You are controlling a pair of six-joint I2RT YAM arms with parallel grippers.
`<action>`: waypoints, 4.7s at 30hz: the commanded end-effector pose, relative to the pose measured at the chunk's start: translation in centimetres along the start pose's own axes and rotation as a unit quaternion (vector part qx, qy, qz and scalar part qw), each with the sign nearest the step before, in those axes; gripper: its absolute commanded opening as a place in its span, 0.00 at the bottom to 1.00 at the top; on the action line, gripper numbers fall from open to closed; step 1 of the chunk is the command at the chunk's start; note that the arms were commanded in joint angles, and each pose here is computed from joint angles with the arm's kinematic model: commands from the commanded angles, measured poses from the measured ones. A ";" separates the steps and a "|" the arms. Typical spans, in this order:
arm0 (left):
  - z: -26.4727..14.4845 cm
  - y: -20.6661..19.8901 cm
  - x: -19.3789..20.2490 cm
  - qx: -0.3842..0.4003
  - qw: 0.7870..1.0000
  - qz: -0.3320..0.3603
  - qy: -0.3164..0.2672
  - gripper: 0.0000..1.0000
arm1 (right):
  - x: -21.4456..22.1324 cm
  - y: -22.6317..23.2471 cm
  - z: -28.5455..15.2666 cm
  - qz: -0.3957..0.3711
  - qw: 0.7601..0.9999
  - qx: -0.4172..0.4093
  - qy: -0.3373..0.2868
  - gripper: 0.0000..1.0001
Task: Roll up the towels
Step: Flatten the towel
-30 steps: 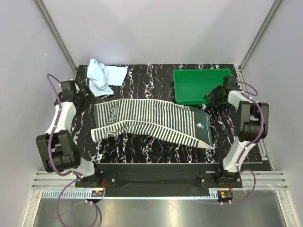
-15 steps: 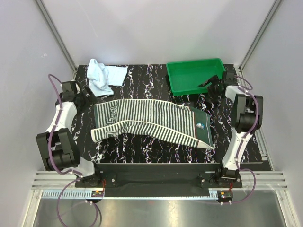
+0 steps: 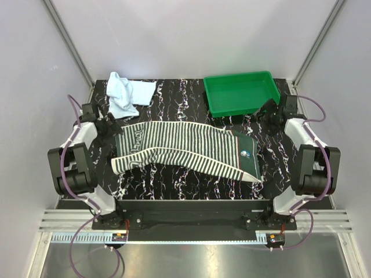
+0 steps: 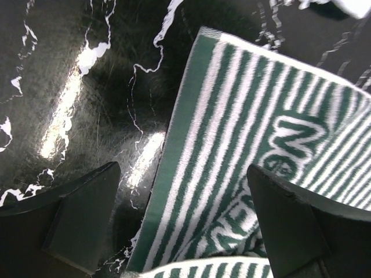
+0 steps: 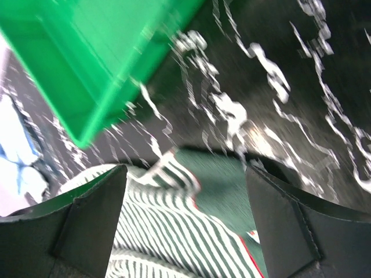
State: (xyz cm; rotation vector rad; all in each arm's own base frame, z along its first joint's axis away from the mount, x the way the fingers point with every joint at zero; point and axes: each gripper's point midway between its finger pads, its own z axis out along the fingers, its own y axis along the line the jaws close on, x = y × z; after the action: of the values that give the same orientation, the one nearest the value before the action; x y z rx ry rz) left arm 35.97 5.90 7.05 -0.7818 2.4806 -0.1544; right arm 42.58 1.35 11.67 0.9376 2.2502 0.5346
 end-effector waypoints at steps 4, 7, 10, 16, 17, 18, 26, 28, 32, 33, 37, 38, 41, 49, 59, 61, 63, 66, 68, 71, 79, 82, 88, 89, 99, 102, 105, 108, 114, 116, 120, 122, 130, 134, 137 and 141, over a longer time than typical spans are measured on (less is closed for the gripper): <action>2.6 -0.1 -1.1 -0.010 1.000 0.000 0.015 0.91 | 2.1 -1.1 -2.2 -0.026 1.000 0.003 0.016 0.88; 2.9 -0.9 -1.5 -0.013 1.000 0.000 0.018 0.91 | 2.6 -1.8 -3.3 -0.031 0.999 0.015 0.015 0.88; 3.4 -1.9 -2.1 -0.033 0.999 0.023 0.020 0.90 | 3.0 -3.5 -4.1 -0.036 0.998 0.050 0.007 0.88; 5.9 -3.0 -0.7 -0.034 0.997 0.042 0.048 0.68 | 4.5 -6.6 -2.7 -0.043 0.993 0.105 0.038 0.87; 6.2 -2.9 -0.5 -0.034 0.997 0.045 0.050 0.55 | 5.0 -7.1 -2.1 -0.043 0.992 0.111 0.050 0.86; 6.4 -3.0 -0.1 -0.034 0.997 0.049 0.054 0.49 | 5.1 -7.2 -1.8 -0.045 0.991 0.111 0.056 0.85; 6.5 -3.4 0.0 -0.029 0.997 0.053 0.052 0.00 | 6.0 -7.4 1.3 -0.048 0.989 0.101 0.097 0.79; 6.4 -3.4 0.0 -0.028 0.997 0.053 0.049 0.00 | 6.8 -7.6 2.1 -0.048 0.987 0.101 0.117 0.76; 6.1 -3.9 -0.4 -0.018 0.997 0.053 0.044 0.00 | 9.3 -6.6 3.1 -0.057 0.984 0.080 0.150 0.74; 6.0 -3.9 -0.5 -0.018 0.997 0.054 0.044 0.00 | 9.9 -6.1 3.3 -0.062 0.983 0.072 0.154 0.74; 5.7 -4.1 -0.7 -0.012 0.998 0.057 0.040 0.00 | 13.1 -4.3 4.1 -0.075 0.978 0.048 0.187 0.67; 5.6 -4.1 -0.7 -0.013 0.997 0.058 0.039 0.00 | 13.5 -4.3 4.1 -0.075 0.978 0.049 0.190 0.56; 4.9 -4.2 -1.3 -0.011 0.997 0.065 0.029 0.00 | 13.2 -3.8 4.1 -0.074 0.980 0.043 0.181 0.35; -0.8 -6.8 -4.2 0.027 0.994 0.093 -0.058 0.00 | 7.3 0.4 -0.6 -0.129 0.987 0.031 0.091 0.10; -5.0 -8.2 -5.5 0.052 0.982 0.116 -0.142 0.00 | 4.3 -0.7 -6.9 -0.144 0.987 0.064 -0.023 0.49; -2.4 -8.3 -4.1 0.050 0.987 0.119 -0.095 0.00 | 6.0 -2.7 -4.9 -0.136 0.985 0.100 0.021 0.54; -1.5 -9.0 -3.9 0.062 0.988 0.117 -0.076 0.00 | 6.5 -3.4 -3.5 -0.129 0.985 0.110 0.032 0.63; -0.3 -9.2 -4.0 0.060 0.989 0.120 -0.062 0.00 | 6.8 -4.0 -1.4 -0.127 0.983 0.120 0.047 0.68; 0.2 -9.1 -4.0 0.055 0.989 0.127 -0.057 0.00 | 6.5 -3.7 -0.1 -0.128 0.983 0.120 0.052 0.73; 0.3 -8.8 -4.3 0.046 0.988 0.134 -0.058 0.00 | 5.5 -2.5 1.3 -0.131 0.984 0.111 0.046 0.79; 1.0 -8.6 -3.9 0.042 0.989 0.134 -0.048 0.00 | 0.3 -0.7 3.6 -0.099 0.992 0.075 0.029 0.91; 1.0 -8.6 -4.1 0.042 0.989 0.134 -0.050 0.00 | -0.4 -1.4 4.4 -0.094 0.991 0.083 0.042 0.90; 1.2 -8.8 -4.0 0.045 0.989 0.130 -0.045 0.00 | -0.5 -3.5 6.4 -0.089 0.988 0.116 0.055 0.86; 1.3 -8.8 -4.0 0.045 0.990 0.130 -0.044 0.00 | -0.2 -3.7 6.7 -0.085 0.988 0.118 0.061 0.84; 1.6 -8.8 -4.1 0.041 0.990 0.132 -0.041 0.00 | 1.1 -4.4 9.1 -0.078 0.987 0.112 0.090 0.56; 1.5 -8.8 -4.2 0.041 0.990 0.132 -0.042 0.00 | 1.4 -4.5 9.5 -0.078 0.986 0.109 0.098 0.35; 1.5 -8.8 -4.2 0.041 0.990 0.132 -0.043 0.00 | 1.8 -4.7 9.6 -0.077 0.986 0.106 0.103 0.17; 1.4 -8.8 -4.2 0.041 0.989 0.132 -0.043 0.00 | 1.9 -4.6 9.1 -0.077 0.987 0.102 0.099 0.00; -0.7 -9.1 -4.6 0.054 0.988 0.130 -0.064 0.00 | 0.0 -2.1 5.3 -0.086 0.991 0.078 0.060 0.00; -3.2 -9.7 -5.1 0.070 0.985 0.130 -0.088 0.00 | -0.5 -1.1 3.6 -0.091 0.992 0.068 0.049 0.00; -7.8 -10.6 -5.4 0.094 0.978 0.132 -0.130 0.00 | -1.9 1.9 -2.1 -0.100 0.994 0.032 0.009 0.00; -11.0 -10.7 -5.4 0.109 0.974 0.131 -0.151 0.00 | -1.9 2.5 -4.5 -0.103 0.994 0.024 -0.001 0.00; -23.8 -8.9 -3.3 0.155 0.943 0.140 -0.258 0.00 | -2.0 3.4 -20.9 -0.119 0.981 -0.011 -0.155 0.00; -31.2 -8.0 -1.9 0.186 0.918 0.138 -0.322 0.00 | -0.9 2.8 -30.2 -0.104 0.963 -0.036 -0.245 0.00; -35.3 -6.7 -0.3 0.198 0.902 0.135 -0.359 0.00 | 0.3 2.1 -35.7 -0.084 0.947 -0.065 -0.302 0.00; -33.4 -6.7 1.8 0.221 0.909 0.129 -0.329 0.00 | 2.2 0.9 -36.4 -0.077 0.954 -0.058 -0.283 0.00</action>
State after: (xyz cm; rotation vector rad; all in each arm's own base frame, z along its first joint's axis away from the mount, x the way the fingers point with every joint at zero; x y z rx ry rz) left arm 20.35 -1.10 40.12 -0.2468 1.6617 -0.2238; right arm 17.52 -0.43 39.94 0.6497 1.6378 0.3159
